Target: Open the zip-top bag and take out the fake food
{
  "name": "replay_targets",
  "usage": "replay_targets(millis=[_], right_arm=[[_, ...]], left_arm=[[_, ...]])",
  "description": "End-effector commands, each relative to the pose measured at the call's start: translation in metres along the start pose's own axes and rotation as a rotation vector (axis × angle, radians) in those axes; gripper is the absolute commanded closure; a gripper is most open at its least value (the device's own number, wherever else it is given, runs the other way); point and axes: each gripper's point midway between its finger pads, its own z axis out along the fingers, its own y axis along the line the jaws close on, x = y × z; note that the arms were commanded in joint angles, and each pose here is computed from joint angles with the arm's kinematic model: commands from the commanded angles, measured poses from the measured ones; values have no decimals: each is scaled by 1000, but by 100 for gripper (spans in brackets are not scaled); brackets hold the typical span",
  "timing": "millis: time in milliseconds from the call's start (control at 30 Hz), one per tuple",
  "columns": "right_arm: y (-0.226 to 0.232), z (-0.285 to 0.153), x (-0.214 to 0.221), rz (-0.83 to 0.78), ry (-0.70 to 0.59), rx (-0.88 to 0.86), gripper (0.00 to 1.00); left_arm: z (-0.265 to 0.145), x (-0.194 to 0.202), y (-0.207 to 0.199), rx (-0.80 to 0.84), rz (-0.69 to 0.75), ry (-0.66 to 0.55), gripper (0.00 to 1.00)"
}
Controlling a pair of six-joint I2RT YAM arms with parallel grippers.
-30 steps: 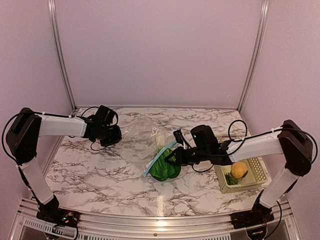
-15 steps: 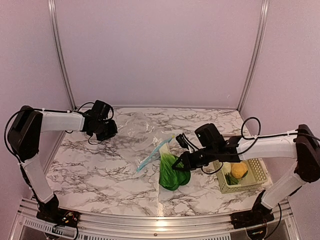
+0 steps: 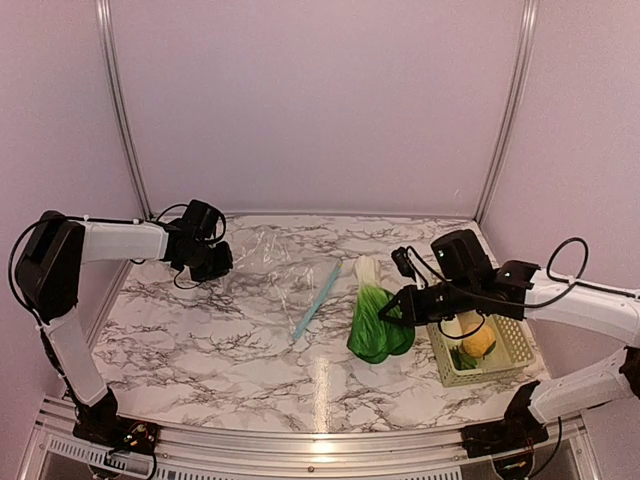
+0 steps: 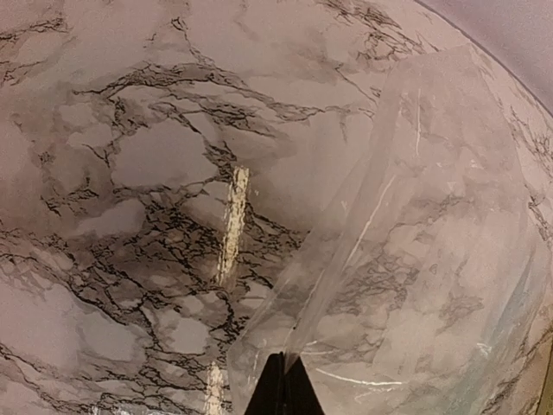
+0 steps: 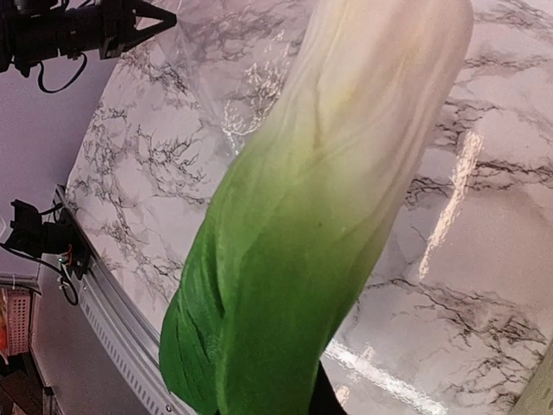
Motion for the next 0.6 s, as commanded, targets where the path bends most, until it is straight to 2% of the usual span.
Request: replay_targets(millis=[0, 233, 567], right_arm=[[-23, -32, -23, 44, -85, 132, 98], [-71, -85, -28, 131, -146, 339, 97], [-109, -127, -16, 198, -122, 610, 97]], left_arm=[[-12, -6, -2, 8, 27, 1, 100], [-20, -6, -7, 40, 34, 2, 100], [-31, -6, -14, 81, 43, 3, 99]])
